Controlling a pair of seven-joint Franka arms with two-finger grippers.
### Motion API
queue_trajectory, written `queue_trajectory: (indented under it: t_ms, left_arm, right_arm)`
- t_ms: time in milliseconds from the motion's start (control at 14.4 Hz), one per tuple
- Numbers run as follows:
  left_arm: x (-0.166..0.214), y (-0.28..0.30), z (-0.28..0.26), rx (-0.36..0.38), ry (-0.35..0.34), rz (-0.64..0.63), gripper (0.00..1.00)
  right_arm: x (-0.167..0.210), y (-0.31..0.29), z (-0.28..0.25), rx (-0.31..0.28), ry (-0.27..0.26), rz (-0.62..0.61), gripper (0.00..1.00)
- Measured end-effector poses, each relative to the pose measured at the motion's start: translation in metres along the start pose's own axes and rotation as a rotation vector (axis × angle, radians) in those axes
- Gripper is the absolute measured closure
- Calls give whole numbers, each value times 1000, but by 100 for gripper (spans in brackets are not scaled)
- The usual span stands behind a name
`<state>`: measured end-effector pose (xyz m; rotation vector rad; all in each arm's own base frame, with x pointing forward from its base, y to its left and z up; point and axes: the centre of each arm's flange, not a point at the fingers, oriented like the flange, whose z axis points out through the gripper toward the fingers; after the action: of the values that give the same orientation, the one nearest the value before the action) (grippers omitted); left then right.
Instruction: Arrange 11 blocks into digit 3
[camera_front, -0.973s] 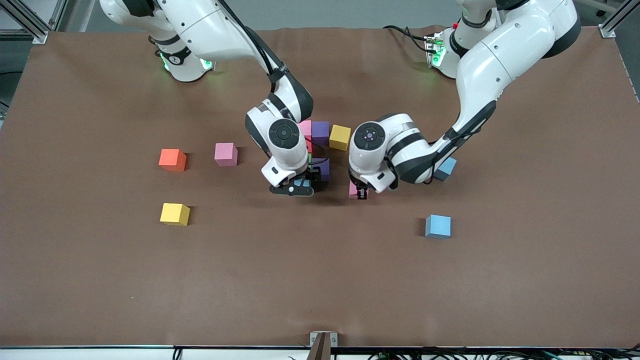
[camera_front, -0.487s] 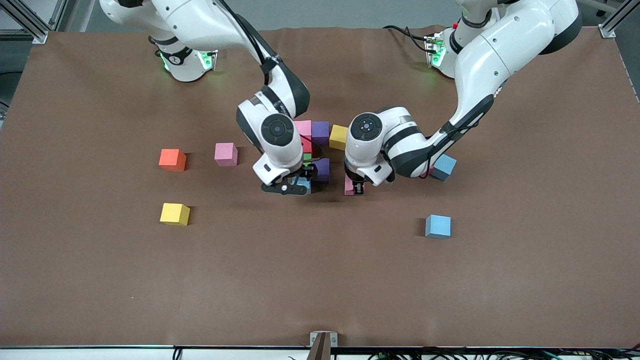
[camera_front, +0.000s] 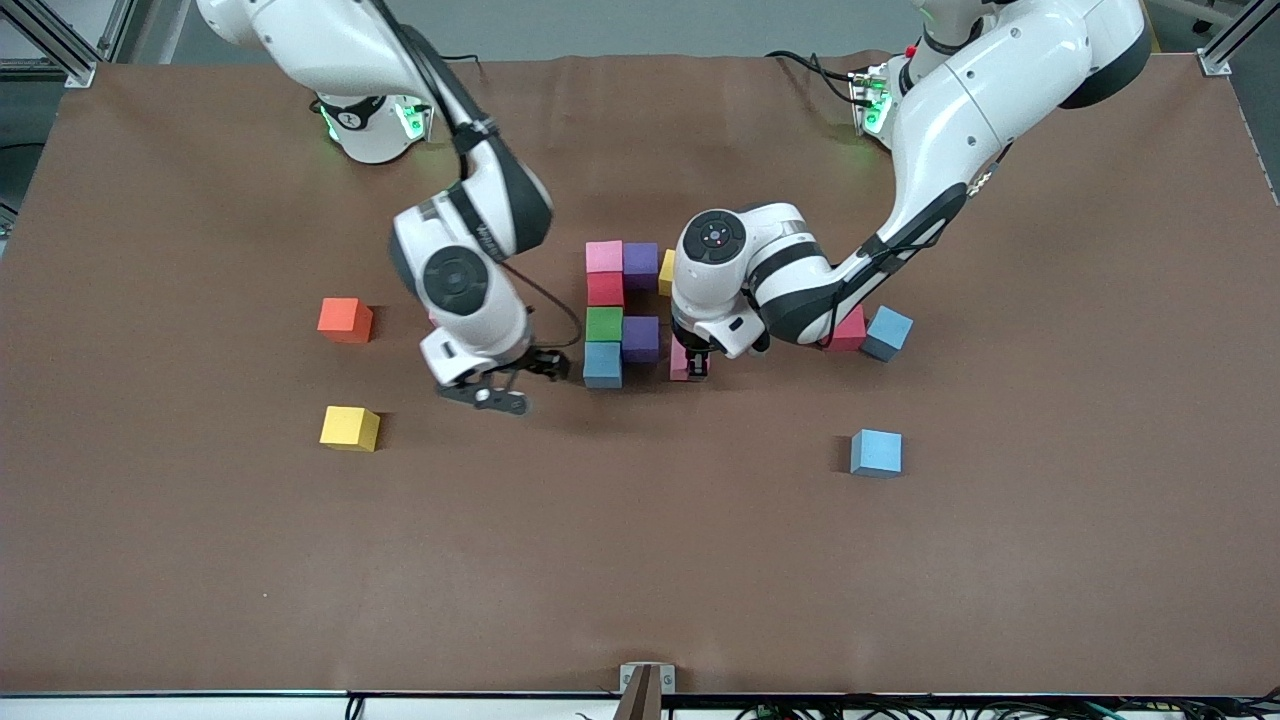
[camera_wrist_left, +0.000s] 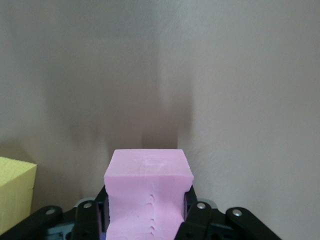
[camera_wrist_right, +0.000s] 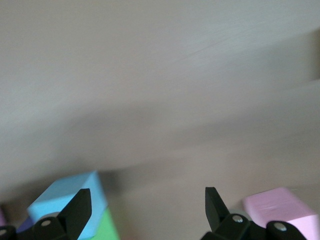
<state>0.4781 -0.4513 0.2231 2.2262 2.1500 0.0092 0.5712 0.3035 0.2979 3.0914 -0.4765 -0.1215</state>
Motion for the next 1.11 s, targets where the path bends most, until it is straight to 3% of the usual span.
queue_trajectory:
  t_ms: [209, 417, 765, 1112]
  left_arm:
    - [-7, -7, 3, 6, 0, 15, 44]
    - [-10, -12, 8, 16, 0, 20, 44]
    - [-14, -18, 15, 31, 1, 20, 44]
    - [-15, -19, 15, 31, 2, 18, 44]
  right_arm:
    - [51, 74, 6, -37, 6, 10, 0]
    - [86, 132, 17, -29, 26, -10, 0]
    - [115, 206, 36, -15, 44, -85, 0]
    - [125, 227, 42, -8, 60, -86, 0]
